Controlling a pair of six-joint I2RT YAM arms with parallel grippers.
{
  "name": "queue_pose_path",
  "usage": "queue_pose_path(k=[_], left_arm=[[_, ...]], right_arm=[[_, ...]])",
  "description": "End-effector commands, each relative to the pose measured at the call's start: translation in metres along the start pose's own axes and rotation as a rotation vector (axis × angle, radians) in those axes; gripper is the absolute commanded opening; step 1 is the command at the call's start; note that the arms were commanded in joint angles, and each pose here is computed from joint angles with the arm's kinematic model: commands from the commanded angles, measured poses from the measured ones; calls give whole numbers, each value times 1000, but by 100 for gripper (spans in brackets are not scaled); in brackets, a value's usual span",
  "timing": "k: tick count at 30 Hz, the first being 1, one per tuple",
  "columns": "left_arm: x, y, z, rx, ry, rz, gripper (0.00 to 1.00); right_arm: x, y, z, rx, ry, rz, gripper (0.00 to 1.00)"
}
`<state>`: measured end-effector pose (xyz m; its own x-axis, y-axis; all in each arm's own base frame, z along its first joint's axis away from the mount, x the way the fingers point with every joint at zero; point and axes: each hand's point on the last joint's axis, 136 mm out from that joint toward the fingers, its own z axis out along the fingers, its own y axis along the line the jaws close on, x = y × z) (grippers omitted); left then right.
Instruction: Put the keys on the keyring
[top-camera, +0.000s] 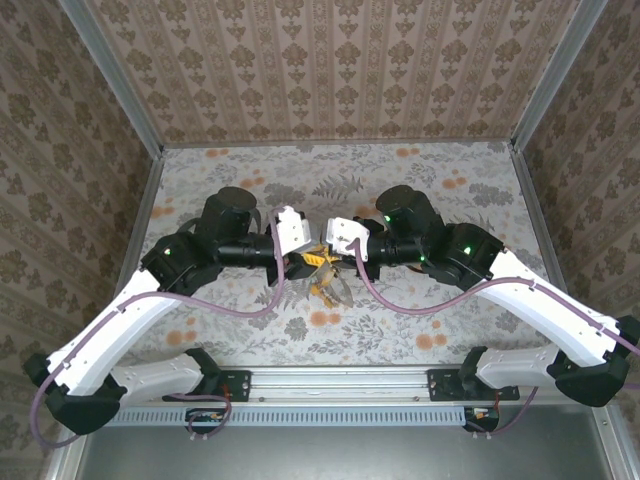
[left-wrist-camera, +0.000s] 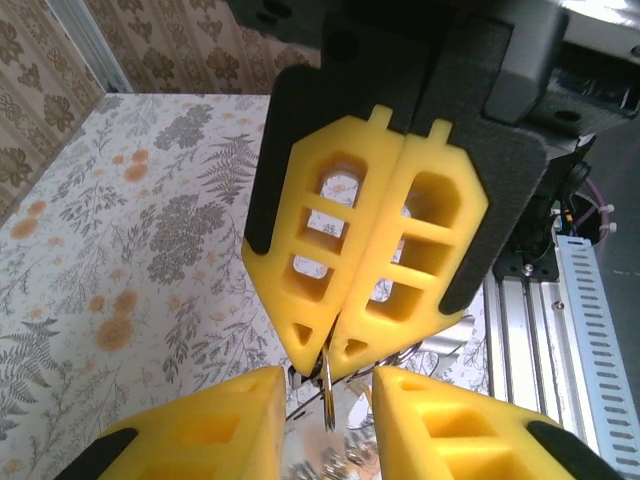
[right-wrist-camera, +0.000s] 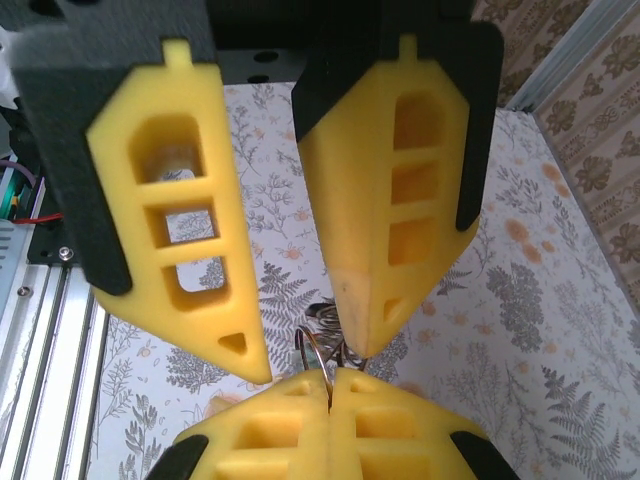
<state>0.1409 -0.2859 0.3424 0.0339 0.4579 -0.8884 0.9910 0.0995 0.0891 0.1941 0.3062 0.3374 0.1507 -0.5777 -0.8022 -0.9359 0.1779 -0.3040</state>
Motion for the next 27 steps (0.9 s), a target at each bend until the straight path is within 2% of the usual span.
queue_pose_path(k=[1, 3, 6, 11, 14, 19, 23, 27], left_arm=[[1, 1, 4, -3, 7, -20, 25], [1, 4, 6, -8, 9, -18, 19], [2, 7, 9, -15, 22, -17, 0], [-1, 4, 9, 1, -4, -15, 0], [-11, 2, 3, 12, -90, -24, 0], [-36, -2, -19, 62, -307, -25, 0], [-39, -2, -24, 82, -351, -32, 0], [-43, -8, -29, 112, -382, -16, 0]], right_arm=[[-23, -7, -11, 32, -73, -28, 0], [-24, -6, -11, 26, -76, -28, 0], [-23, -5, -11, 23, -75, -29, 0], [-26, 2, -15, -2, -107, -33, 0], [-29, 12, -18, -45, -148, -29, 1], [-26, 19, -17, -77, -153, 7, 11], [-26, 17, -22, -53, -181, 33, 21], [-30, 8, -31, -20, -232, 83, 23]])
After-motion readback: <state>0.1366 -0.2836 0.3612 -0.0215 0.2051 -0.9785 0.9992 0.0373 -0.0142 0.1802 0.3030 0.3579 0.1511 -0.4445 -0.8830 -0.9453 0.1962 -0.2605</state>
